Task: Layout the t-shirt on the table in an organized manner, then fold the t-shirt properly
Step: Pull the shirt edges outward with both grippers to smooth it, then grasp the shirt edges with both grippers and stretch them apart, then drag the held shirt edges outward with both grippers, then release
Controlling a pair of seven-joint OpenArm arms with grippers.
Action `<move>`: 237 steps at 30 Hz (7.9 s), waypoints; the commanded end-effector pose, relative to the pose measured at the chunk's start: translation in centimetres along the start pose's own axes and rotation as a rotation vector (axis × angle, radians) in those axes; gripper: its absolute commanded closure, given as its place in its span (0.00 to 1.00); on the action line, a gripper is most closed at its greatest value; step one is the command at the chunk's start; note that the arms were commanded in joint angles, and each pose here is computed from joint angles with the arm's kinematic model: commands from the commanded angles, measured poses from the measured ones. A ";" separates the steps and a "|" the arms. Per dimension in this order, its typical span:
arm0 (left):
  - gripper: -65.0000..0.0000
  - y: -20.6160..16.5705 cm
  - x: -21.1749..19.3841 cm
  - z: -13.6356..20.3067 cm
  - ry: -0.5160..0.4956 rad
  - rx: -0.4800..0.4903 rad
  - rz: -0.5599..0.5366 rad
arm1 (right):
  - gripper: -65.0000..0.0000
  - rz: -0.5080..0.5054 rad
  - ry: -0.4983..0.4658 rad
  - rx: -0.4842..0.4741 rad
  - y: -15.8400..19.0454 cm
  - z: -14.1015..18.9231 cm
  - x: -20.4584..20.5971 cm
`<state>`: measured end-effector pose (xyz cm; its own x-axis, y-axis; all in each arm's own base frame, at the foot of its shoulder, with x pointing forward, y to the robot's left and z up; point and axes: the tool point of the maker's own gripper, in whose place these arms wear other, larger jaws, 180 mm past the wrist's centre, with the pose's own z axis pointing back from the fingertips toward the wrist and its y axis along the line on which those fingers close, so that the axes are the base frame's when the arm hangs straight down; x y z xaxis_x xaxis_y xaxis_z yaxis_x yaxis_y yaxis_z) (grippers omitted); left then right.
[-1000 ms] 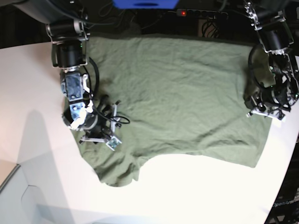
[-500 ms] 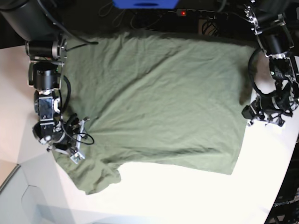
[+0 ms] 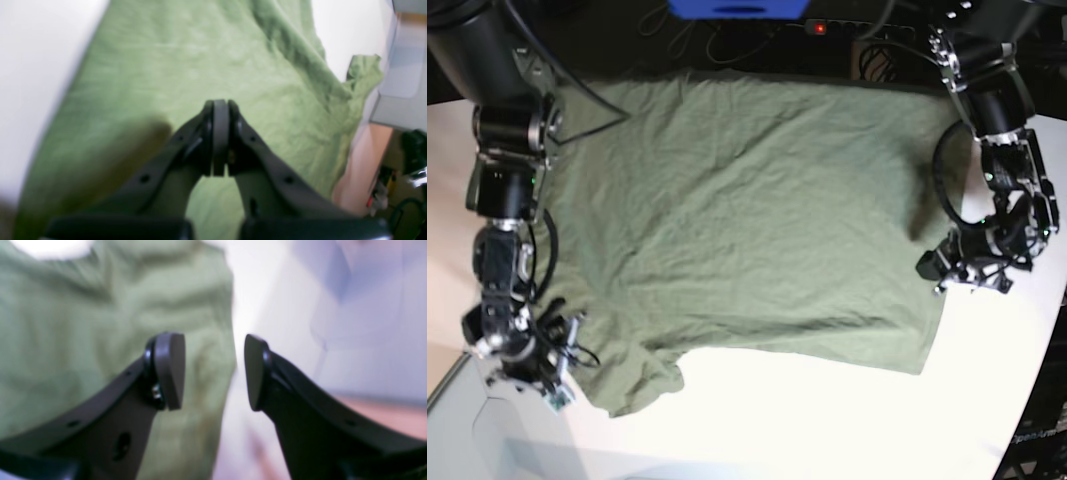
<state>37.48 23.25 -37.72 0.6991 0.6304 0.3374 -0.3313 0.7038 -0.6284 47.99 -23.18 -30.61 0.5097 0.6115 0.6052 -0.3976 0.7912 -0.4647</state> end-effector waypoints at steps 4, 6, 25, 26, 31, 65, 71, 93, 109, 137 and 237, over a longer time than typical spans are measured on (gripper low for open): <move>1.00 -0.6 2.8 0.5 -0.066 0.061 -0.073 | 0.61 0.003 0.015 -0.113 -1.5 3.6 -1.4; 1.00 0.4 3.0 0.7 -0.067 0.125 -0.108 | 0.77 0.012 0.055 -0.129 -0.5 5.0 -3.4; 1.00 4.3 2.6 1.1 -0.118 0.253 -0.154 | 1.00 -0.057 0.306 0.108 11.1 4.3 -15.8; 1.00 4.0 2.4 0.8 -0.109 0.252 -0.167 | 1.00 -0.065 0.304 0.118 11.3 3.9 -15.7; 1.00 2.4 2.0 -1.3 -0.139 0.245 -0.282 | 1.00 -0.102 0.284 0.157 11.2 1.6 -14.7; 1.00 -0.7 3.5 2.1 -0.106 0.155 -0.340 | 1.00 0.009 0.206 -0.076 6.6 8.6 -10.5; 1.00 3.1 -0.1 1.5 -0.025 0.210 -0.303 | 1.00 -0.057 0.229 -0.059 7.8 8.8 -12.0; 1.00 7.6 5.5 -1.4 -0.210 0.340 -0.233 | 1.00 -0.085 0.302 -0.015 10.2 9.6 -15.4; 1.00 -1.3 10.3 2.5 -0.264 0.179 -0.313 | 1.00 -0.090 0.281 -0.036 10.4 10.6 -14.7; 1.00 9.4 0.8 0.6 -0.137 0.316 -0.233 | 1.00 -0.159 0.265 0.102 16.0 8.9 -16.6; 1.00 4.9 1.9 10.5 -0.336 0.261 -0.335 | 1.00 -0.198 0.113 -0.171 2.6 8.4 -8.9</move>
<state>29.95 30.72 -34.18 0.5938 0.4145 0.6897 -0.3128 0.9086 -0.2767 35.24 -26.07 -33.34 0.6783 0.4245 0.5997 -0.1742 0.8858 -0.4300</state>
